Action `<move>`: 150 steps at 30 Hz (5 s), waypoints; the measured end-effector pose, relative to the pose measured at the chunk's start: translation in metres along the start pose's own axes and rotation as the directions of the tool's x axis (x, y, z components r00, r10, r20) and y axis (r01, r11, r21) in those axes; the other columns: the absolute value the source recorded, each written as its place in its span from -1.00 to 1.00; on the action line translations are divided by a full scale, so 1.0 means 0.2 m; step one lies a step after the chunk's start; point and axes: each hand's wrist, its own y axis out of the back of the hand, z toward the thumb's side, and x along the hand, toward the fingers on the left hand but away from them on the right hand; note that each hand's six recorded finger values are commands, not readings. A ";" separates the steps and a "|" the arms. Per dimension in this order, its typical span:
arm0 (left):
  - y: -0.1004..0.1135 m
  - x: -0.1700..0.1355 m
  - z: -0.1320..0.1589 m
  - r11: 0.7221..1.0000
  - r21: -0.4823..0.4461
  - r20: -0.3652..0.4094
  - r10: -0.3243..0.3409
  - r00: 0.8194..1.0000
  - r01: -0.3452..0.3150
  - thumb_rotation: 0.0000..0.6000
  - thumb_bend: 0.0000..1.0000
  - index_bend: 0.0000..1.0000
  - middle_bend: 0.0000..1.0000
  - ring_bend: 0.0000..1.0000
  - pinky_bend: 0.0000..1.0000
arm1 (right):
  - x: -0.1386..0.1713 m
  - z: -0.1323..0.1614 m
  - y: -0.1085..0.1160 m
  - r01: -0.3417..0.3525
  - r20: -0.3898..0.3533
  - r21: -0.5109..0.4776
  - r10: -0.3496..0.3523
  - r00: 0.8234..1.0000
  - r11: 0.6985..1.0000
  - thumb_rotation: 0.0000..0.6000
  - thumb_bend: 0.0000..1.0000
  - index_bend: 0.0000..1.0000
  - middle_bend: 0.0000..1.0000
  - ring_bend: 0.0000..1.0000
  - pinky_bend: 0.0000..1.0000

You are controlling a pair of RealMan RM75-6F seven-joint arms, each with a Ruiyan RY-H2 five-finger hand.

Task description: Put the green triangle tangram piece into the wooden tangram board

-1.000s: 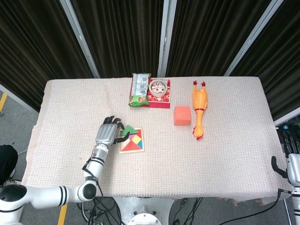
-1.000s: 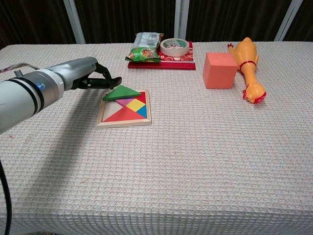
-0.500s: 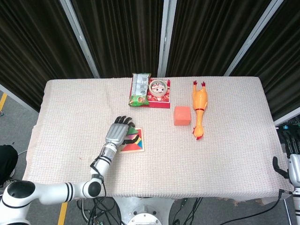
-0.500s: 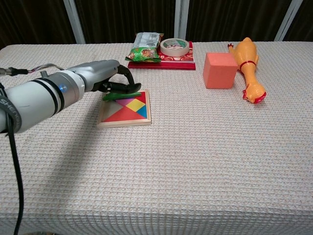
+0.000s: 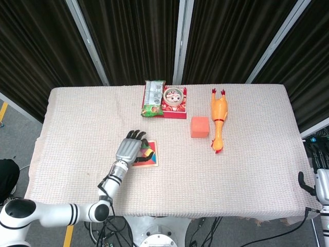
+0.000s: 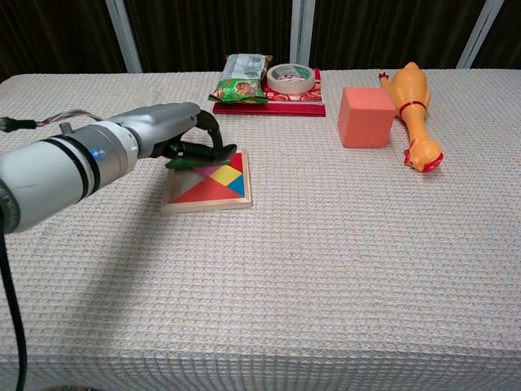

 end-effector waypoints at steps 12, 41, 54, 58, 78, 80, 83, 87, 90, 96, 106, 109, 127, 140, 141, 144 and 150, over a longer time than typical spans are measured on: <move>0.07 0.00 0.01 0.998 -0.014 0.000 0.060 0.998 -0.060 -0.41 -0.39 -0.40 -0.83 -1.00 -1.00 | 0.00 0.00 0.00 0.001 0.001 0.000 -0.001 1.000 1.000 1.00 -0.15 -1.00 -1.00 -1.00 -1.00; 0.03 0.06 -0.18 0.999 0.034 -0.167 -0.010 0.986 0.015 -0.42 -0.40 -0.35 -0.83 -1.00 -1.00 | 0.00 -0.01 -0.01 -0.006 0.007 0.000 0.006 1.000 1.000 1.00 -0.14 -1.00 -1.00 -1.00 -1.00; 0.01 0.05 -0.15 1.000 0.025 -0.128 -0.006 0.992 0.009 -0.42 -0.40 -0.34 -0.83 -1.00 -1.00 | -0.01 -0.03 -0.02 -0.014 0.014 -0.002 0.014 1.000 1.000 1.00 -0.13 -1.00 -1.00 -1.00 -1.00; 0.00 0.04 -0.14 1.000 0.023 -0.113 -0.009 0.994 0.012 -0.43 -0.40 -0.34 -0.83 -1.00 -1.00 | -0.01 -0.03 -0.03 -0.018 0.014 -0.002 0.018 1.000 1.000 1.00 -0.14 -1.00 -1.00 -1.00 -1.00; -0.01 -0.02 -0.07 1.000 0.016 -0.065 -0.012 0.998 0.013 -0.42 -0.40 -0.34 -0.83 -1.00 -1.00 | -0.01 -0.02 -0.03 -0.016 0.013 -0.003 0.016 1.000 1.000 1.00 -0.13 -1.00 -1.00 -1.00 -1.00; -0.01 -0.03 -0.06 1.000 0.014 -0.058 -0.013 0.998 0.014 -0.42 -0.40 -0.34 -0.83 -1.00 -1.00 | -0.01 -0.02 -0.03 -0.016 0.014 -0.003 0.016 1.000 1.000 1.00 -0.13 -1.00 -1.00 -1.00 -1.00; -0.01 -0.05 -0.04 1.000 0.008 -0.045 -0.015 0.999 0.015 -0.42 -0.40 -0.34 -0.83 -1.00 -1.00 | -0.01 -0.02 -0.03 -0.016 0.015 -0.003 0.016 1.000 1.000 1.00 -0.13 -1.00 -1.00 -1.00 -1.00; -0.01 -0.08 -0.03 1.000 0.003 -0.029 -0.020 0.999 0.020 -0.40 -0.40 -0.34 -0.83 -1.00 -1.00 | -0.01 -0.02 -0.02 -0.010 0.014 -0.003 0.010 1.000 1.000 1.00 -0.13 -1.00 -1.00 -1.00 -1.00; -0.02 -0.11 -0.03 1.000 0.009 -0.022 -0.024 0.999 0.024 -0.40 -0.40 -0.34 -0.83 -1.00 -1.00 | -0.01 -0.02 -0.02 -0.009 0.014 -0.002 0.009 1.000 1.000 1.00 -0.13 -1.00 -1.00 -1.00 -1.00; -0.03 -0.13 -0.01 0.999 0.004 -0.006 -0.032 0.999 0.032 -0.41 -0.40 -0.31 -0.83 -1.00 -1.00 | -0.01 -0.02 -0.02 -0.011 0.014 -0.001 0.011 1.000 1.000 1.00 -0.13 -1.00 -1.00 -1.00 -1.00; -0.02 -0.15 0.01 0.999 0.004 0.005 -0.032 0.999 0.031 -0.41 -0.40 -0.26 -0.83 -1.00 -1.00 | -0.01 -0.02 -0.02 -0.014 0.014 0.001 0.014 1.000 1.000 1.00 -0.13 -1.00 -1.00 -1.00 -1.00; -0.01 -0.16 0.01 1.000 0.000 0.009 -0.022 1.000 0.022 -0.40 -0.40 -0.31 -0.83 -1.00 -1.00 | -0.01 -0.02 -0.02 -0.013 0.013 0.001 0.013 1.000 1.000 1.00 -0.13 -1.00 -1.00 -1.00 -1.00; -0.04 -0.05 -0.08 0.999 0.022 -0.060 -0.032 0.998 0.034 -0.39 -0.40 -0.35 -0.83 -1.00 -1.00 | -0.01 -0.03 -0.03 -0.016 0.019 -0.003 0.016 1.000 1.000 1.00 -0.13 -1.00 -1.00 -1.00 -1.00; -0.05 -0.08 -0.03 0.999 0.021 -0.025 -0.040 0.999 0.041 -0.40 -0.40 -0.30 -0.83 -1.00 -1.00 | -0.01 -0.03 -0.03 -0.018 0.020 -0.004 0.018 1.000 1.000 1.00 -0.13 -1.00 -1.00 -1.00 -1.00; -0.05 -0.08 -0.02 0.999 0.021 -0.024 -0.042 0.999 0.043 -0.40 -0.40 -0.30 -0.83 -1.00 -1.00 | -0.01 -0.03 -0.03 -0.018 0.020 -0.004 0.018 1.000 1.000 1.00 -0.13 -1.00 -1.00 -1.00 -1.00; -0.05 -0.09 -0.02 0.999 0.019 -0.018 -0.046 0.999 0.046 -0.39 -0.40 -0.30 -0.83 -1.00 -1.00 | -0.01 -0.03 -0.03 -0.018 0.022 -0.004 0.018 1.000 1.000 1.00 -0.13 -1.00 -1.00 -1.00 -1.00; -0.06 -0.11 0.01 0.998 0.014 0.002 -0.055 0.998 0.055 -0.39 -0.40 -0.29 -0.83 -1.00 -1.00 | -0.01 -0.04 -0.03 -0.019 0.022 -0.005 0.020 1.000 1.000 1.00 -0.13 -1.00 -1.00 -1.00 -1.00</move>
